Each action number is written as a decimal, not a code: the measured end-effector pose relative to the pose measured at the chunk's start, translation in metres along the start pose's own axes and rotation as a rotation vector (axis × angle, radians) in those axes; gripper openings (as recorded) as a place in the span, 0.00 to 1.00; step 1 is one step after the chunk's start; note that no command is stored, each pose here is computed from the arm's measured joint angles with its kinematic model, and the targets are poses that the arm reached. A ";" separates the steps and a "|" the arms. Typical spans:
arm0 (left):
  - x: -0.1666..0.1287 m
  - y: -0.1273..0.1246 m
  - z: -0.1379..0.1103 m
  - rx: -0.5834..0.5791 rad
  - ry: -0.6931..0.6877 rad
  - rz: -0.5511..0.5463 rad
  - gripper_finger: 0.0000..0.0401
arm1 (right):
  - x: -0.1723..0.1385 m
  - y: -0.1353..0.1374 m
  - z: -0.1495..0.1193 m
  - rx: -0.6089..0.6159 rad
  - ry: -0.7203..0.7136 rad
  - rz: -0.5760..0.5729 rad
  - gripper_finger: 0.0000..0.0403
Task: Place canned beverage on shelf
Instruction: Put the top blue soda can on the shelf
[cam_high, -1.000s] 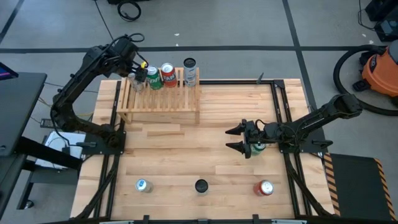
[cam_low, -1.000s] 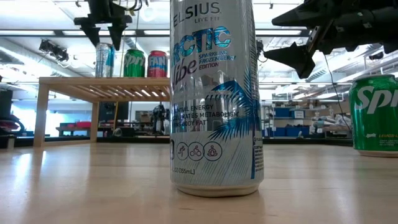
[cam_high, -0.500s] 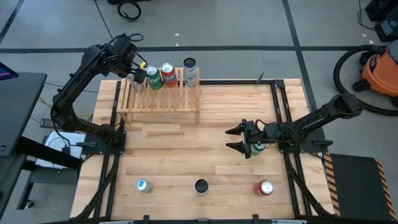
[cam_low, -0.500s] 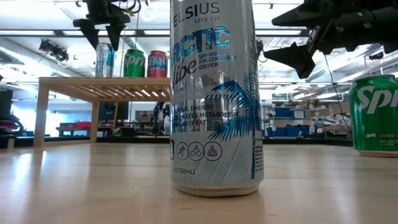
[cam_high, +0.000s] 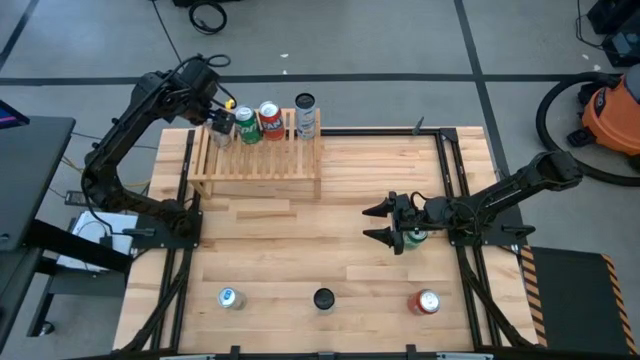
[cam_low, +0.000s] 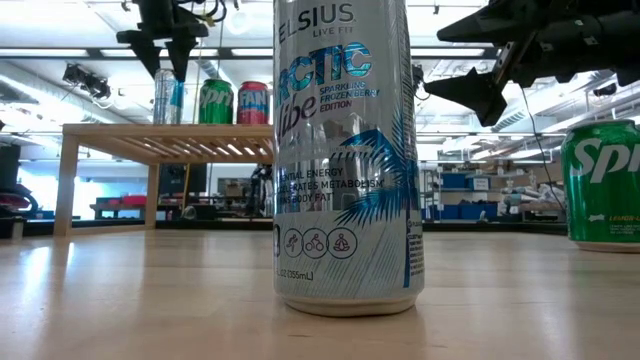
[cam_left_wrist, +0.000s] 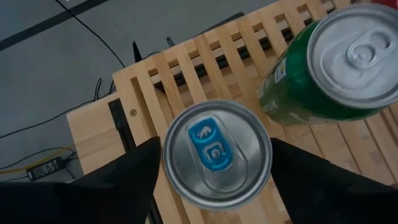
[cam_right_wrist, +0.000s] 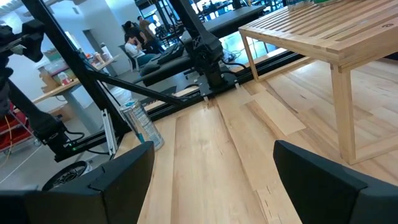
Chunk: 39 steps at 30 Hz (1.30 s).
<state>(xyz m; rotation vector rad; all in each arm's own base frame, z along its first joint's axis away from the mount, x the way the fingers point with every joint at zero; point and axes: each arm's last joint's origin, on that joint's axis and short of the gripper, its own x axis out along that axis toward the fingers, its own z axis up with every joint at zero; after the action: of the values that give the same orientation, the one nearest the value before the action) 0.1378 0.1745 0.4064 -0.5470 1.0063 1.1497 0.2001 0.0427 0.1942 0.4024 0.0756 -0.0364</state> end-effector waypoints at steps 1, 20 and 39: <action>0.000 0.000 0.000 0.003 0.004 0.001 0.71 | 0.000 0.000 0.000 0.000 0.000 0.000 0.84; 0.002 0.011 0.000 0.131 0.033 -0.031 0.63 | 0.000 0.000 0.000 0.000 0.000 -0.001 0.84; 0.002 0.010 0.001 0.499 0.015 -0.072 0.63 | 0.000 0.000 0.000 0.000 0.000 0.000 0.84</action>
<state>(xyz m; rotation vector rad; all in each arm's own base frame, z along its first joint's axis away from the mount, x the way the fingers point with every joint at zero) 0.1288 0.1796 0.4064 -0.1897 1.2242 0.7893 0.2001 0.0427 0.1942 0.4024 0.0757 -0.0367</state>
